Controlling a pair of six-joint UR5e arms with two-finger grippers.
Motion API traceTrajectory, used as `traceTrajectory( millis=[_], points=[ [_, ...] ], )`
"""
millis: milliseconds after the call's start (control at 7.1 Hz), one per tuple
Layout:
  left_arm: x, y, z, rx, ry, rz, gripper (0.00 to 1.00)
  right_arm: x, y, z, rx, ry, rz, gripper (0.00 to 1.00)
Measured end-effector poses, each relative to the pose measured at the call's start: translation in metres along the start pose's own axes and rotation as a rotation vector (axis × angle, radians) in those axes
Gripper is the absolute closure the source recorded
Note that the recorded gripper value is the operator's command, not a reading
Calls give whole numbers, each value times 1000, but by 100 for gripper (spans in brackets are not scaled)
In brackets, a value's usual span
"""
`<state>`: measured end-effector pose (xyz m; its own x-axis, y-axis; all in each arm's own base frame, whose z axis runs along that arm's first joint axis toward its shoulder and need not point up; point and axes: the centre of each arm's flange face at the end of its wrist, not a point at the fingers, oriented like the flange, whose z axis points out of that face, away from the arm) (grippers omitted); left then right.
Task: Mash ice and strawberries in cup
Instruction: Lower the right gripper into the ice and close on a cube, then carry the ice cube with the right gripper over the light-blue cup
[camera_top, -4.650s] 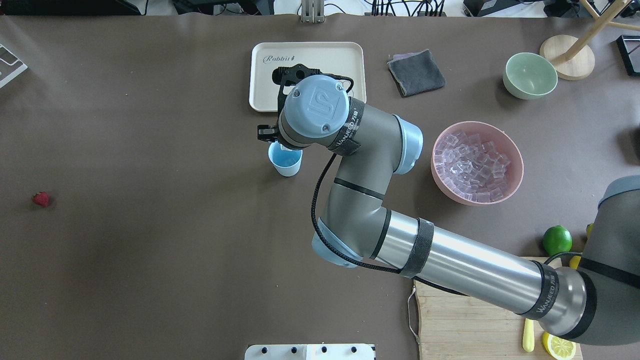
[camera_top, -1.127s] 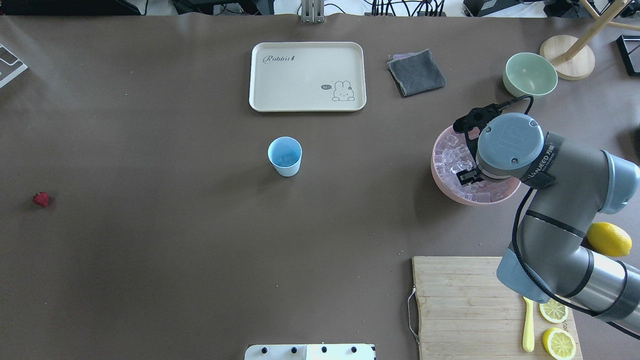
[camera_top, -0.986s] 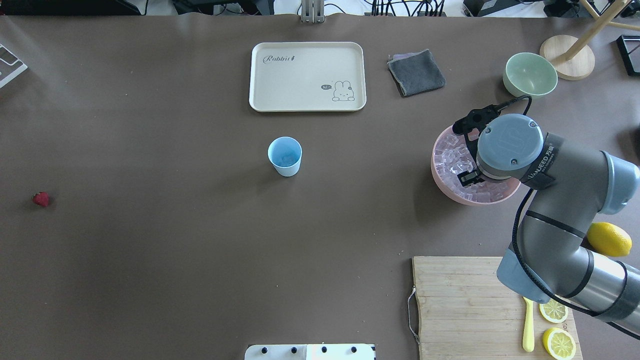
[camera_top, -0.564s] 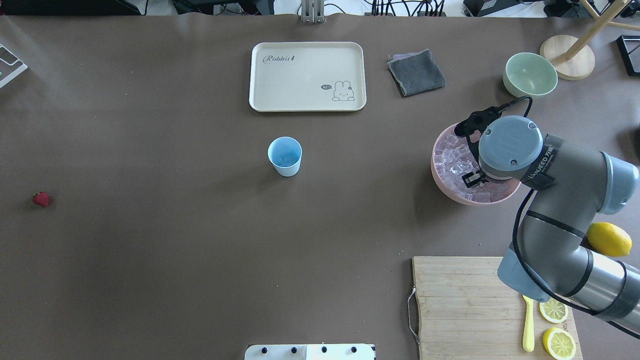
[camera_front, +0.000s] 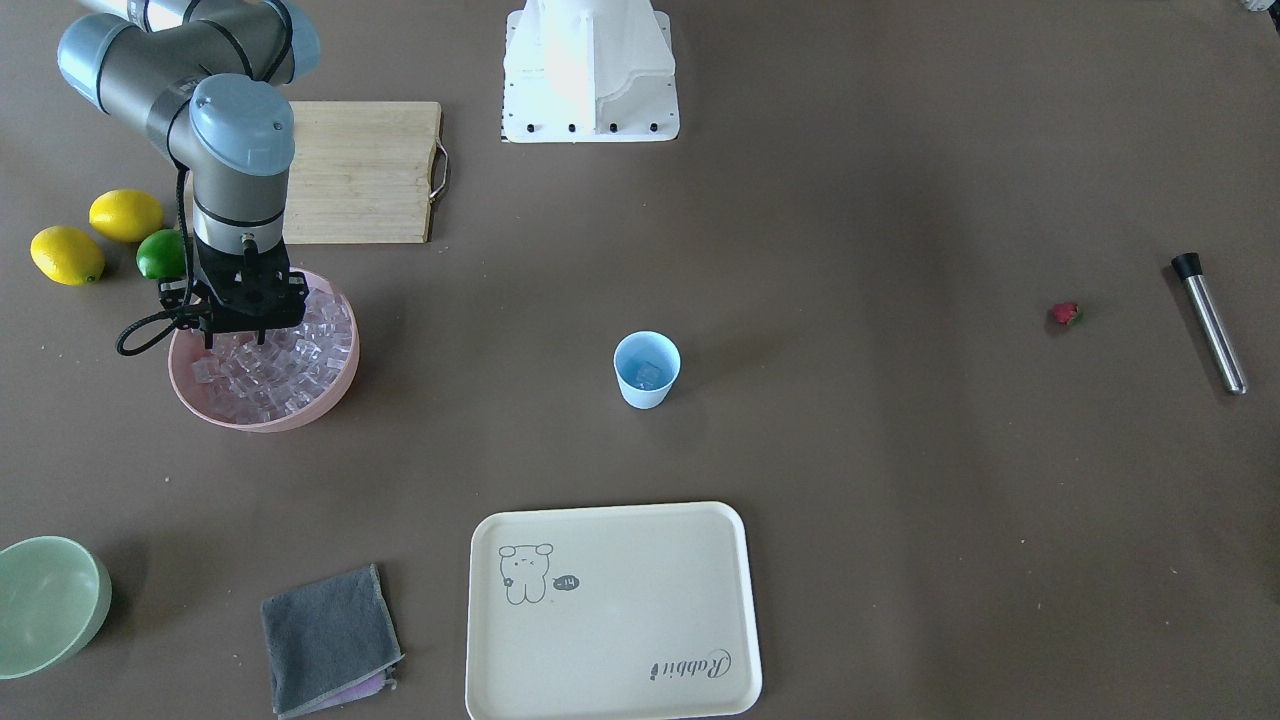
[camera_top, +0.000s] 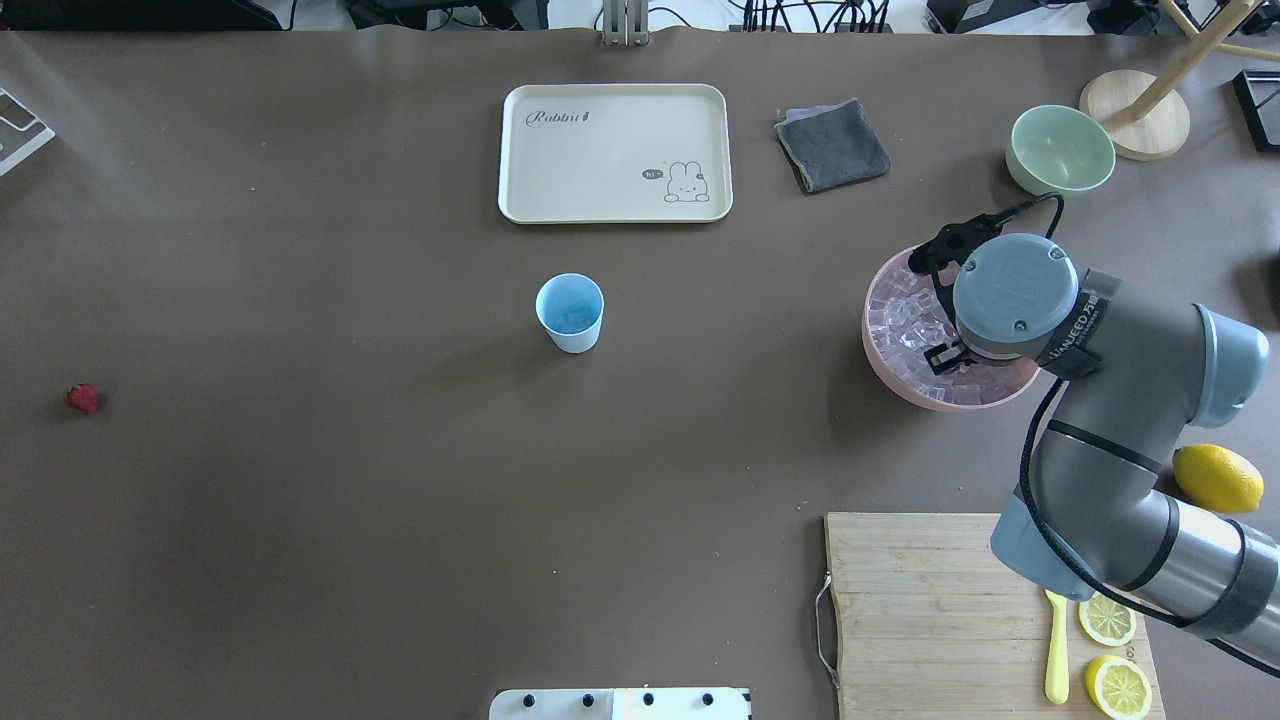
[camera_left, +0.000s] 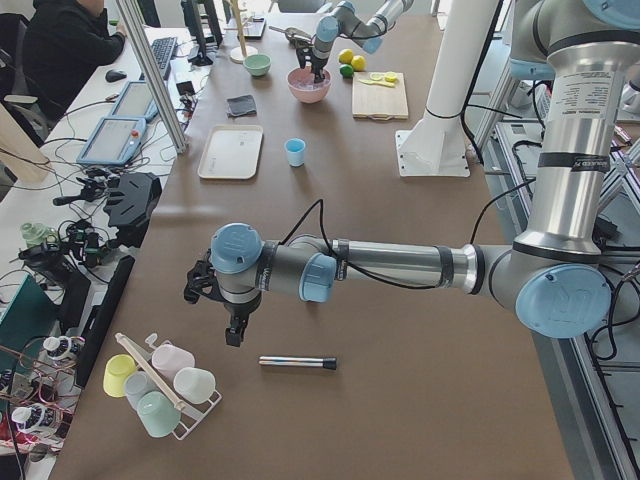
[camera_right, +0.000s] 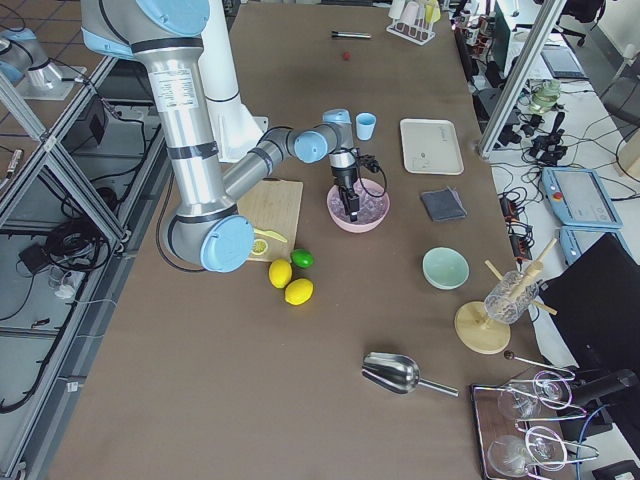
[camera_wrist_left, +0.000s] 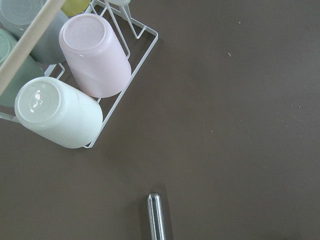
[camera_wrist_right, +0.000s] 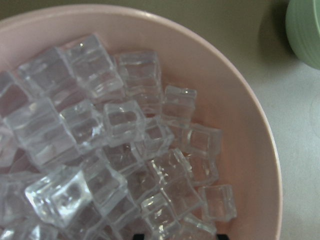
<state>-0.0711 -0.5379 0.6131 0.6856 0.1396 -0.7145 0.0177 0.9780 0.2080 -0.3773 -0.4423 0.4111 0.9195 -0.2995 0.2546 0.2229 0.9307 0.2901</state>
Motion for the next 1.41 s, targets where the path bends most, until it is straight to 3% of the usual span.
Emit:
traceTrajectory(
  millis=[423, 845, 1268, 1409],
  points=[
    [2, -1, -2, 3, 0, 2, 1, 3, 0, 3, -3, 5, -5, 60],
    [1, 0, -1, 2, 0, 2, 1, 5, -2, 2, -3, 4, -4, 95],
    [0, 0, 0, -1, 0, -1, 1, 14, -12, -14, 17, -23, 16, 97],
    [0, 1, 0, -1, 0, -1, 1, 15, -23, -39, 43, -73, 35, 96]
  ],
)
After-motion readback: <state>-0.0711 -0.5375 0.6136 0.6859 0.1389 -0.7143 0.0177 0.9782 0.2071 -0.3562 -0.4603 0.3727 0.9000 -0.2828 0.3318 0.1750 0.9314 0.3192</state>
